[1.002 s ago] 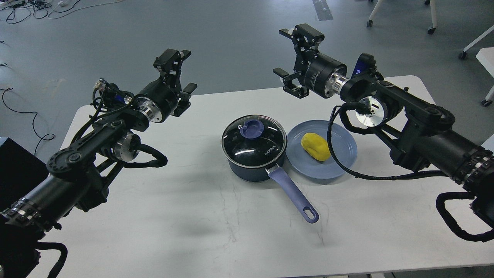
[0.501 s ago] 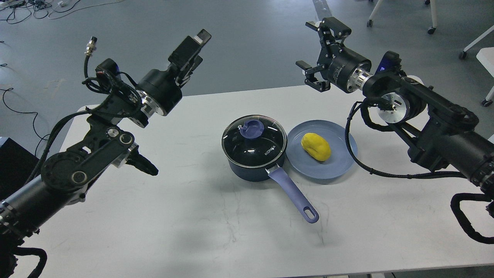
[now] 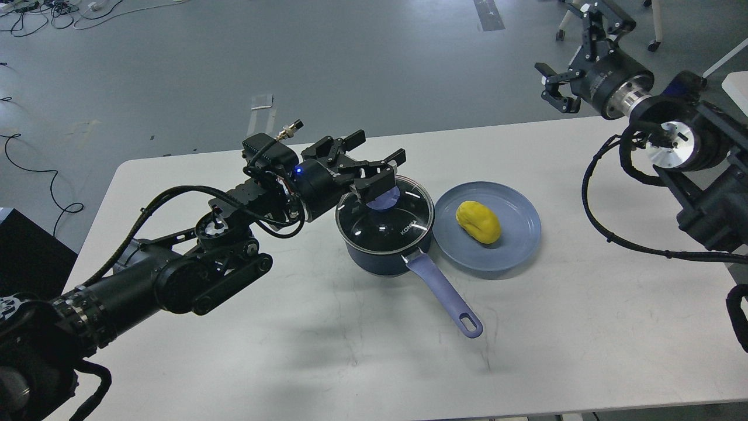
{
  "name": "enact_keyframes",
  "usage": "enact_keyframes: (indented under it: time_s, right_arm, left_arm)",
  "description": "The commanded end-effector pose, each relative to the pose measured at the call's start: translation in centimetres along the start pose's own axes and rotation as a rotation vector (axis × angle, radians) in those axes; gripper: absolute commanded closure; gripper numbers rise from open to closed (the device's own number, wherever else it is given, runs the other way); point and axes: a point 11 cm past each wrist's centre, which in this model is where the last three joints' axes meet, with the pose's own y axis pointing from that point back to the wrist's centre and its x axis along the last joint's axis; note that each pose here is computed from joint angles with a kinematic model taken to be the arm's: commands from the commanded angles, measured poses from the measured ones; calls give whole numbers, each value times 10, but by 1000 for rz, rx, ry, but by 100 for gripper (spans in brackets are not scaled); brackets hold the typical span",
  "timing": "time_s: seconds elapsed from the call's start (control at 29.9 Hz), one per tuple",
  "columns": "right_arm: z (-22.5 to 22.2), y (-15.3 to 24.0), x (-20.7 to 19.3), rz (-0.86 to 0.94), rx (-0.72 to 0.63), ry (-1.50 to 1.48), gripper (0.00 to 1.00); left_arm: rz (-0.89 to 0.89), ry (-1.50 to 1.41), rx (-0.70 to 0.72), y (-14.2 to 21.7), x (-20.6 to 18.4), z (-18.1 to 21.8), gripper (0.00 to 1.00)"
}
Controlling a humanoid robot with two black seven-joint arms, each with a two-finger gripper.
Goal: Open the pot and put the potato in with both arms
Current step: 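Move the left gripper to the blue knob of the glass lid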
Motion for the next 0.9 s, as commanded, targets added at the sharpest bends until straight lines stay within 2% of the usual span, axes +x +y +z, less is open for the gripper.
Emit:
enact_keyframes:
  time_s: [0.0, 0.27, 0.53, 0.87]
  right_arm:
    - [-2, 4, 11, 27, 0, -1, 0]
    - [-1, 7, 17, 39, -2, -6, 0]
    - [-2, 7, 18, 42, 1, -6, 0]
    - [-10, 10, 24, 55, 18, -16, 0]
  left_arm:
    - [-23, -58, -30, -3, -8, 5, 2]
    - [-36, -93, -28, -4, -19, 2, 2]
    - [-109, -140, -66, 6, -51, 5, 2]
    - [-99, -152, -39, 6, -50, -3, 2]
